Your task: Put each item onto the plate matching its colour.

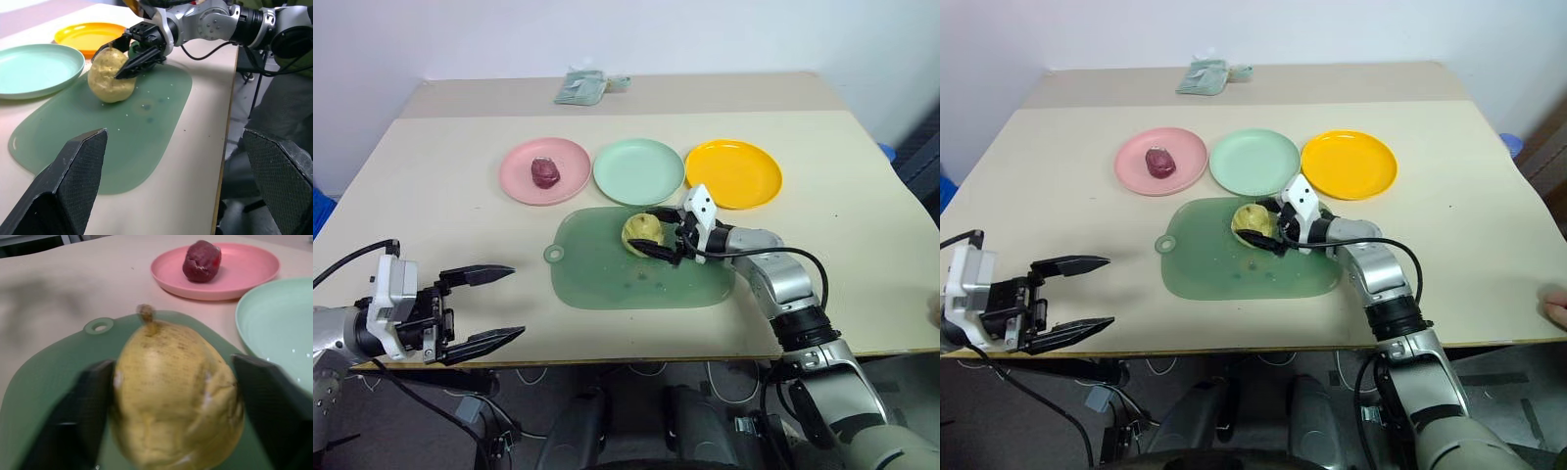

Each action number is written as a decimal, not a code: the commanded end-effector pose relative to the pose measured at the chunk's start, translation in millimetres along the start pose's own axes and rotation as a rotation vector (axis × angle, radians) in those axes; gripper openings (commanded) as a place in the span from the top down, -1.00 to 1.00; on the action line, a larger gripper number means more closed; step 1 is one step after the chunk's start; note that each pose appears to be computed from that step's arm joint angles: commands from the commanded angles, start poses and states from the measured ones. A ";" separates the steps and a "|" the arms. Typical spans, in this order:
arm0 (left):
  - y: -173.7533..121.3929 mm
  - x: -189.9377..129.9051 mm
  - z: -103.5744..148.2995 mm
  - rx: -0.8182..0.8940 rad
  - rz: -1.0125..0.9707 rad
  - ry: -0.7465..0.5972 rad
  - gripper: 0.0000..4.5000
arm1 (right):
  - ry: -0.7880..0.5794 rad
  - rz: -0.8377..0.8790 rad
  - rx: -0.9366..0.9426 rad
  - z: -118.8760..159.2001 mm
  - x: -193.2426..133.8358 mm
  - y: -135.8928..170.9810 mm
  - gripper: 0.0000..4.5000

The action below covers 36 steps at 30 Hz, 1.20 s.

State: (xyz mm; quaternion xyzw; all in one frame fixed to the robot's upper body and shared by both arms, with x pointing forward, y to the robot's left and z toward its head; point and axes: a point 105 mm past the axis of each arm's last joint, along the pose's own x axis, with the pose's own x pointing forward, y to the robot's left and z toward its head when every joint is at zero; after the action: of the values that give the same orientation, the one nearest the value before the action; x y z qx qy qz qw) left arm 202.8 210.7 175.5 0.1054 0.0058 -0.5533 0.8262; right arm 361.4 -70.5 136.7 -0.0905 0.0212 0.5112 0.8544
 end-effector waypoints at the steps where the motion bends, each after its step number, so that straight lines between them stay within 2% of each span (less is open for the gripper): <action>1: -1.6 2.8 6.9 0.031 -0.002 -0.019 -1.00 | -0.036 -0.004 -0.036 12.0 0.4 -3.3 -0.15; 5: 0.1 6.6 7.7 0.022 0.020 -0.038 -1.00 | -0.065 -0.036 -0.048 19.4 -2.4 -8.9 -0.15; 9: 5.6 19.7 16.9 -0.008 0.071 -0.106 -1.00 | -0.156 -0.127 -0.066 50.8 -9.9 -30.9 -0.15; 12: 4.7 32.5 22.9 -0.025 0.070 -0.144 -1.00 | -0.206 -0.233 -0.082 73.7 -19.6 -59.7 -0.15; 15: 3.4 46.6 28.6 -0.021 0.061 -0.169 -1.00 | -0.202 -0.367 -0.124 83.5 -32.0 -94.5 -0.15; 20: 4.2 62.6 37.0 -0.005 0.058 -0.193 -1.00 | -0.136 -0.592 -0.134 73.9 -52.8 -143.7 -0.15; 29: 4.8 74.8 40.6 -0.005 0.086 -0.217 -1.00 | -0.009 -0.776 -0.043 31.5 -63.9 -162.9 -0.15; 31: 4.1 75.9 41.5 -0.007 0.087 -0.221 -1.00 | 0.018 -0.798 -0.039 24.6 -64.7 -163.5 -0.61; 33: 4.5 75.7 41.4 -0.008 0.089 -0.220 -1.00 | 0.021 -0.805 -0.047 25.3 -64.1 -163.9 -0.99; 36: 4.7 75.0 40.6 -0.012 0.089 -0.217 -1.00 | -0.008 -0.796 -0.079 37.1 -64.5 -165.0 -0.99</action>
State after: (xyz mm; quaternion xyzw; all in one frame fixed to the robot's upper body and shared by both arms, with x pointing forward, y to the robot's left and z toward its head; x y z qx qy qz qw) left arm 236.4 138.6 200.5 0.0314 -0.0739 -0.5208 0.8499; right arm 469.6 -198.9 167.8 -0.1176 0.0159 0.1395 0.9831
